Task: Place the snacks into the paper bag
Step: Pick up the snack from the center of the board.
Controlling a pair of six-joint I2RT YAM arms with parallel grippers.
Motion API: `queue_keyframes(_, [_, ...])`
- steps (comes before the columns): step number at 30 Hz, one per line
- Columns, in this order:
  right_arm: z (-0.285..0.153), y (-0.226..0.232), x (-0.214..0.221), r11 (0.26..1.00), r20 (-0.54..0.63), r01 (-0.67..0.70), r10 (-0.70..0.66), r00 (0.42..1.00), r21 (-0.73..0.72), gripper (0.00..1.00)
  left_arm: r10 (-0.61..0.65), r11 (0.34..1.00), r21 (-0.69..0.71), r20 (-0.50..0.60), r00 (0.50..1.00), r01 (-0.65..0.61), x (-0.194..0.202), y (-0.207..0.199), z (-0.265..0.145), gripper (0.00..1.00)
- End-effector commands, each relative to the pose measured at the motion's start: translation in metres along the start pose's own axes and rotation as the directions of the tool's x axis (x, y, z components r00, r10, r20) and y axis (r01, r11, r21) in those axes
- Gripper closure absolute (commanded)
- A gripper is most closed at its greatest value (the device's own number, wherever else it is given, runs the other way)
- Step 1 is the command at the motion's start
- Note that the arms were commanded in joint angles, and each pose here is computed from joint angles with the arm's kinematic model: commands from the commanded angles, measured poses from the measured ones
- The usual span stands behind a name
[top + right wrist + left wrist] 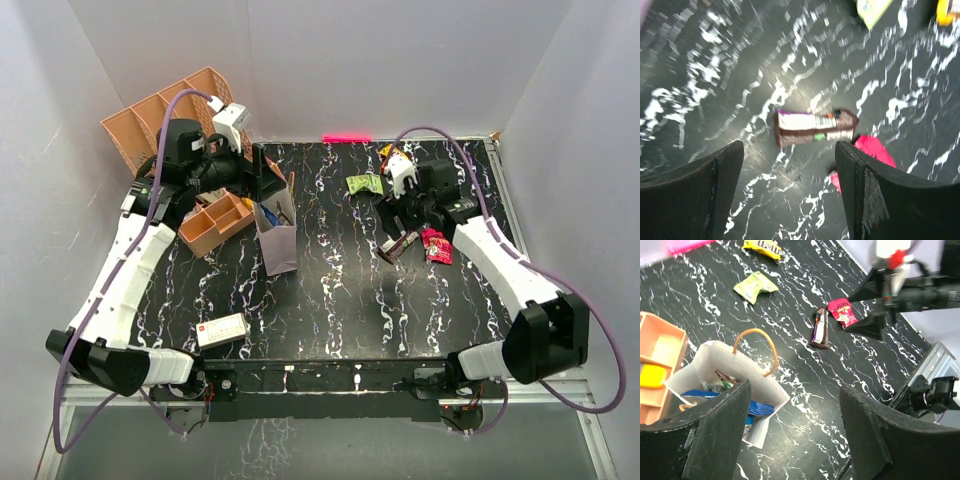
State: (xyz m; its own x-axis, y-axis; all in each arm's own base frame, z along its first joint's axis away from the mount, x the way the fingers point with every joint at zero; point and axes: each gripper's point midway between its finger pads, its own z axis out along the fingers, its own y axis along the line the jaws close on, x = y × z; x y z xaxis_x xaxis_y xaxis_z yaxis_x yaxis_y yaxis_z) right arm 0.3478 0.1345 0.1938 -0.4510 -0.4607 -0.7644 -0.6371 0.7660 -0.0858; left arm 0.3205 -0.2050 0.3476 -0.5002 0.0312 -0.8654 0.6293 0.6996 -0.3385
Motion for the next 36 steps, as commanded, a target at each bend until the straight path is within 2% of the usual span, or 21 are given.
queue_keyframes(1, [0.012,-0.038,0.049,0.983,-0.145,-0.048,0.074,0.987,0.179,0.23,0.162,0.982,0.091,0.057,0.985,-0.167,-0.018,-0.025,-0.027,0.30])
queue_keyframes(9, [0.025,-0.067,0.119,0.962,-0.320,-0.036,0.126,0.939,0.271,0.24,0.182,0.972,0.143,0.051,0.982,-0.187,-0.015,-0.031,-0.028,0.27])
queue_keyframes(16, [0.037,-0.079,0.148,0.953,-0.407,0.001,0.129,0.904,0.304,0.28,0.186,0.971,0.141,0.050,0.981,-0.191,-0.014,-0.030,-0.030,0.26])
queue_keyframes(36, [0.057,-0.088,0.180,0.939,-0.479,0.037,0.140,0.867,0.341,0.71,0.188,0.970,0.146,0.046,0.981,-0.193,-0.011,-0.029,-0.031,0.23])
